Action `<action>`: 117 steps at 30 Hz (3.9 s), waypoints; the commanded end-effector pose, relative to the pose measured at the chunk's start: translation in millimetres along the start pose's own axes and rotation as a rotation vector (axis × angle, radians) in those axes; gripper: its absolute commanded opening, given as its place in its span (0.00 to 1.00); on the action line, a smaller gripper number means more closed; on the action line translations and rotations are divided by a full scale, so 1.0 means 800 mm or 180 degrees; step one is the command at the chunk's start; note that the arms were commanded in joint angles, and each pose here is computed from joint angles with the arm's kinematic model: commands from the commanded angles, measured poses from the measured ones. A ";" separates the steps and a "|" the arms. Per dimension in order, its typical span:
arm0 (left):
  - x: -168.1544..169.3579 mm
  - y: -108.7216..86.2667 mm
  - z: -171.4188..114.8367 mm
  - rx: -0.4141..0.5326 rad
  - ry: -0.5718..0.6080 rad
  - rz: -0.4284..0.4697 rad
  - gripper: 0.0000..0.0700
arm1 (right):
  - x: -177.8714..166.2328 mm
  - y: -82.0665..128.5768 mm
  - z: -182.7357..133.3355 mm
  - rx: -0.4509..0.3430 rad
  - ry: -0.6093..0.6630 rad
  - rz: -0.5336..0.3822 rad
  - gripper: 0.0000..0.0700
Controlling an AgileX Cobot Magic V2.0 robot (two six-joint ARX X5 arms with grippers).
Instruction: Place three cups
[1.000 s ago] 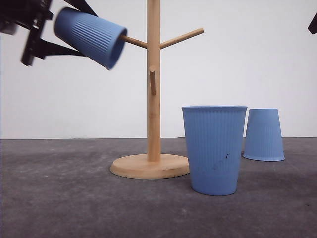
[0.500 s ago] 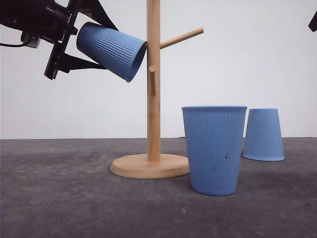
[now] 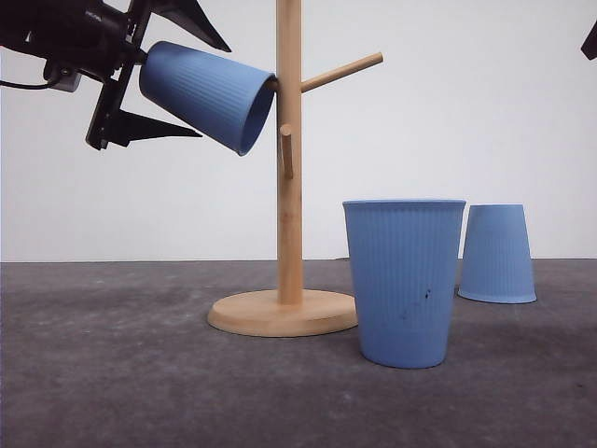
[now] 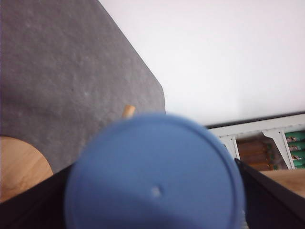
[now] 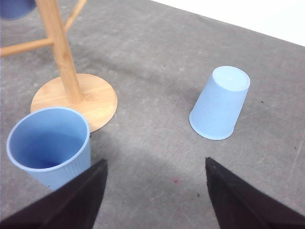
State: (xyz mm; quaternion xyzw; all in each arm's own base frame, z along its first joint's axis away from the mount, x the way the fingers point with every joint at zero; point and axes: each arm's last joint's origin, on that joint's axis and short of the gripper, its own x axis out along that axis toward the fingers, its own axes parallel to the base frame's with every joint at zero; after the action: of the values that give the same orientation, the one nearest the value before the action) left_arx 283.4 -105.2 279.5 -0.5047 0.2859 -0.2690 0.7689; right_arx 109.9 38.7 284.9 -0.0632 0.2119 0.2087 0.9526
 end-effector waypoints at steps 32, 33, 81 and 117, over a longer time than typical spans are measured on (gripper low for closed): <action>-0.172 -0.017 -0.061 0.2136 0.0380 0.1647 0.62 | 0.011 -0.005 0.007 0.0920 0.0169 -0.0065 0.59; -0.174 -0.013 -0.062 0.2132 0.0379 0.1671 0.62 | 0.015 -0.008 0.010 0.0973 0.0212 -0.0095 0.59; -0.176 -0.003 -0.062 0.2106 0.0369 0.1803 0.62 | 0.352 -0.158 0.043 0.1063 0.1488 -0.0230 0.55; -0.174 -0.008 -0.058 0.2173 0.0254 0.1715 0.62 | 0.122 -0.128 0.078 0.2729 -0.0022 0.1624 0.54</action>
State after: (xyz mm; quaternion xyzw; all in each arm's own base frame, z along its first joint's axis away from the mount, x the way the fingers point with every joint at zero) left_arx 152.1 -38.3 290.2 -0.1246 0.3398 -0.1519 0.9197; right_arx 254.1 -6.0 293.0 0.3524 0.2897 0.3336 0.8250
